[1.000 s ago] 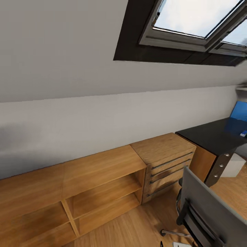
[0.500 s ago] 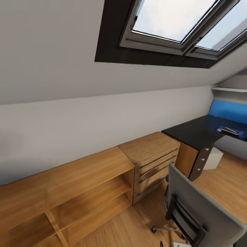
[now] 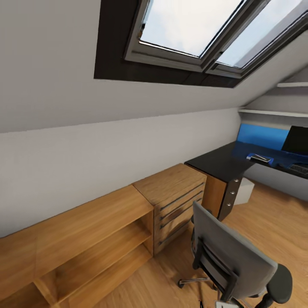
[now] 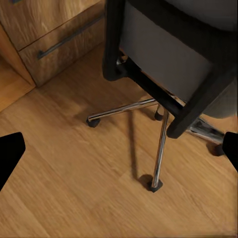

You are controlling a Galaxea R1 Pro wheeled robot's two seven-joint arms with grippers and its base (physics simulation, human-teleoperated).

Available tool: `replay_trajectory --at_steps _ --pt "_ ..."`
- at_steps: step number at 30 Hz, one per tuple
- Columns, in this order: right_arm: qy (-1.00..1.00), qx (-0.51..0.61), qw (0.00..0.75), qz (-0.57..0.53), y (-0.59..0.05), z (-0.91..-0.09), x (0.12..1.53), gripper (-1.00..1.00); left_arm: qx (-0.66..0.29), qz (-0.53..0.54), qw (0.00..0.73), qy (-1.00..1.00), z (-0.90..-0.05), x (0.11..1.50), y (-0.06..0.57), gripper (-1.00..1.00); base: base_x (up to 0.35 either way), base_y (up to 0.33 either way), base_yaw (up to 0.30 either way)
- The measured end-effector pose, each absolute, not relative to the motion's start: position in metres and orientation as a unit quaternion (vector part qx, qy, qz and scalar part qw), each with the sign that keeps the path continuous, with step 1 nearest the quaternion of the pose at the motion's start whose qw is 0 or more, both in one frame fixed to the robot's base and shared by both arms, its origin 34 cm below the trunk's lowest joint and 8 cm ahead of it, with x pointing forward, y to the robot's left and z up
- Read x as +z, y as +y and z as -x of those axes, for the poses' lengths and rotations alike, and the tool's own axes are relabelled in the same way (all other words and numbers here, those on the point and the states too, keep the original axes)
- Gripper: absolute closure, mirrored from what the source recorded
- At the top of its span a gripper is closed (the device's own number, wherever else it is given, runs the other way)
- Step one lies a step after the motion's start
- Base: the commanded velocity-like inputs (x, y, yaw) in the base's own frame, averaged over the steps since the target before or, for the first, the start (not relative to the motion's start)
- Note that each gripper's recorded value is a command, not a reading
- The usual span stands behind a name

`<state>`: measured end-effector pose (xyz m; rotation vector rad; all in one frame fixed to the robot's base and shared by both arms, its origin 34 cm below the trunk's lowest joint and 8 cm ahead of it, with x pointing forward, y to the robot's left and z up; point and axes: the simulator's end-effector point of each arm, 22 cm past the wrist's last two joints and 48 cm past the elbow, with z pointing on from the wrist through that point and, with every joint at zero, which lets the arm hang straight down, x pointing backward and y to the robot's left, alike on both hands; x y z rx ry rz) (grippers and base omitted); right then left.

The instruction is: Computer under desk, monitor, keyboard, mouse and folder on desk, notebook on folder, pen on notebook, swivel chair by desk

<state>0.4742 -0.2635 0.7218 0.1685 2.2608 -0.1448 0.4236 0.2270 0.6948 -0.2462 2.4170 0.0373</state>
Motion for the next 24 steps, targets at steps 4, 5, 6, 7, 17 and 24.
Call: replay_trajectory --at_steps 4,5,6,7,17,24 --pt "0.902 -0.058 0.423 -0.067 -0.2634 -0.4753 0.723 -1.0 0.014 0.095 0.35 0.932 -0.4245 0.6957 0.227 -1.0 0.001 0.0 -0.26" --pt "0.902 -0.057 0.423 -0.067 -0.2634 -0.4755 0.7233 -1.0 0.014 0.095 0.35 0.932 -0.4247 0.6959 0.227 -1.0 0.017 0.008 -0.26" --pt "0.901 -0.057 0.424 -0.067 -0.2633 -0.4757 0.7236 -1.0 0.014 0.095 0.351 0.932 -0.4249 0.6962 0.227 -1.0 0.038 0.025 -0.26" --pt "0.901 -0.057 0.424 -0.067 -0.2633 -0.4758 0.7238 -1.0 0.014 0.095 0.351 0.931 -0.4252 0.6964 0.227 -1.0 0.062 0.051 -0.26" --pt "0.9 -0.057 0.427 -0.067 -0.2632 -0.4771 0.726 -1.0 0.014 0.095 0.354 0.93 -0.4269 0.6985 0.227 -1.0 0.173 0.156 -0.263" --pt "0.9 -0.057 0.426 -0.067 -0.2625 -0.4773 0.726 -1.0 0.014 0.095 0.354 0.93 -0.4273 0.6987 0.227 -1.0 0.141 0.117 -0.268"
